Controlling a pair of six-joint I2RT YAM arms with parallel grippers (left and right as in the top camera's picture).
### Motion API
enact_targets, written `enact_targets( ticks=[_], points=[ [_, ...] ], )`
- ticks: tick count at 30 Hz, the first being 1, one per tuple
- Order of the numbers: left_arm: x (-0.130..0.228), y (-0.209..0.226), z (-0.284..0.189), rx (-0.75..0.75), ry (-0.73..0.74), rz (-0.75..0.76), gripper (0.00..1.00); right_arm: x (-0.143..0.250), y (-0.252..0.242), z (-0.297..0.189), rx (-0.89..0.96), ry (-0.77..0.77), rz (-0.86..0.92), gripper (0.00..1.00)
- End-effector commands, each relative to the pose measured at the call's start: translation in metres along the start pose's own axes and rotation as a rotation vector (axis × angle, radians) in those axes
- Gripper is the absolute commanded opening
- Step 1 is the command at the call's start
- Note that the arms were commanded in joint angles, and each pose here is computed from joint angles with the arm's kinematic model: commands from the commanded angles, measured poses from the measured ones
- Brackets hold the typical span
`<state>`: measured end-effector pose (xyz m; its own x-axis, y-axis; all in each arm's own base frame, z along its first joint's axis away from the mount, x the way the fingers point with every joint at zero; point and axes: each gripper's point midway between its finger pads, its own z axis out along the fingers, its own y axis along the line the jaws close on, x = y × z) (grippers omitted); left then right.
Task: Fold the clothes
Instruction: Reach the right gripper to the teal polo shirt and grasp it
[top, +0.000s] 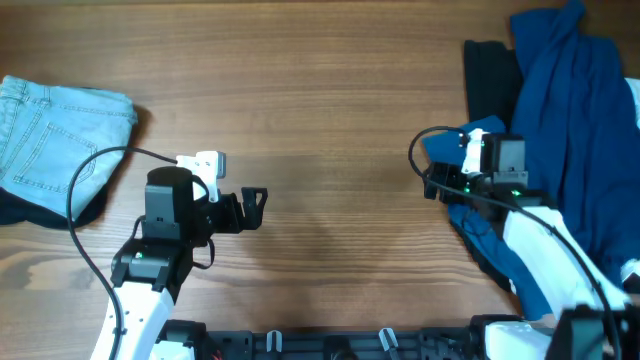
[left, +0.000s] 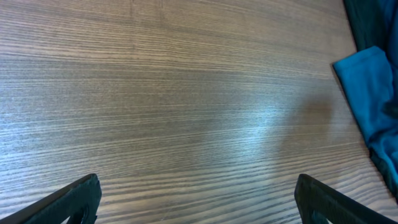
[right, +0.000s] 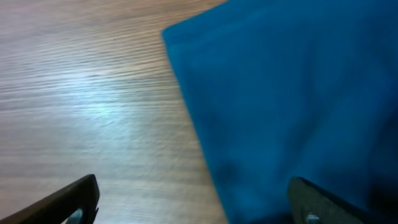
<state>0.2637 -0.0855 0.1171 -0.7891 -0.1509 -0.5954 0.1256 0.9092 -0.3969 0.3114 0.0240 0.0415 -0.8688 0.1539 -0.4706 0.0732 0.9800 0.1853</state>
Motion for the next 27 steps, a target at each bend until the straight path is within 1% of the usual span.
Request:
enact_targets(
  ticks=[1,3,5,8,9,10,11,12,18,20,21,23,24,25,26,27],
  points=[
    [-0.013,-0.007,-0.003,0.025,-0.035,0.010,1.00,-0.006,-0.020,0.021,0.098,0.001,0.019,0.90],
    [-0.015,-0.002,-0.003,-0.006,-0.047,0.010,1.00,0.000,-0.023,0.040,0.105,0.027,0.019,0.89],
    [-0.016,-0.002,-0.003,-0.009,-0.048,0.010,1.00,0.004,-0.029,0.053,0.135,0.041,0.019,0.84],
    [-0.015,-0.002,-0.003,-0.009,-0.048,0.010,1.00,0.010,-0.033,0.065,0.147,0.062,0.015,0.64],
    [-0.015,-0.002,-0.003,-0.009,-0.048,0.010,1.00,0.014,-0.033,0.066,0.145,0.076,0.017,0.46],
    [-0.016,-0.002,-0.003,-0.009,-0.048,0.010,1.00,0.015,-0.033,0.066,0.141,0.082,0.018,0.33],
    [-0.016,-0.002,-0.003,-0.009,-0.048,0.010,1.00,0.016,-0.032,0.066,0.139,0.085,0.019,0.14],
    [-0.016,-0.002,-0.003,-0.009,-0.049,0.010,1.00,0.017,-0.033,0.066,0.140,0.087,0.028,0.06],
    [-0.016,-0.002,-0.003,-0.009,-0.048,0.010,1.00,0.026,-0.033,0.065,0.142,0.124,0.031,0.04],
    [-0.017,-0.002,-0.003,-0.007,-0.053,0.012,1.00,0.024,-0.031,0.057,0.141,0.124,0.050,0.04],
    [-0.018,-0.002,-0.003,-0.006,-0.060,0.014,1.00,0.014,-0.029,0.049,0.139,0.105,0.069,0.04],
    [-0.023,-0.004,-0.003,-0.001,-0.078,0.020,1.00,-0.037,-0.014,0.006,0.111,0.001,0.070,0.04],
    [-0.025,-0.004,-0.003,0.002,-0.085,0.022,1.00,-0.069,0.005,-0.029,0.054,-0.060,0.009,0.04],
    [-0.025,-0.005,-0.003,0.002,-0.088,0.023,1.00,-0.087,0.022,-0.056,0.004,-0.101,-0.038,0.04],
    [-0.025,-0.004,-0.003,0.002,-0.087,0.023,1.00,-0.103,0.055,-0.091,-0.098,-0.145,-0.127,0.04],
    [-0.025,-0.004,-0.003,0.002,-0.087,0.023,1.00,-0.106,0.080,-0.112,-0.167,-0.161,-0.180,0.04]
  ],
)
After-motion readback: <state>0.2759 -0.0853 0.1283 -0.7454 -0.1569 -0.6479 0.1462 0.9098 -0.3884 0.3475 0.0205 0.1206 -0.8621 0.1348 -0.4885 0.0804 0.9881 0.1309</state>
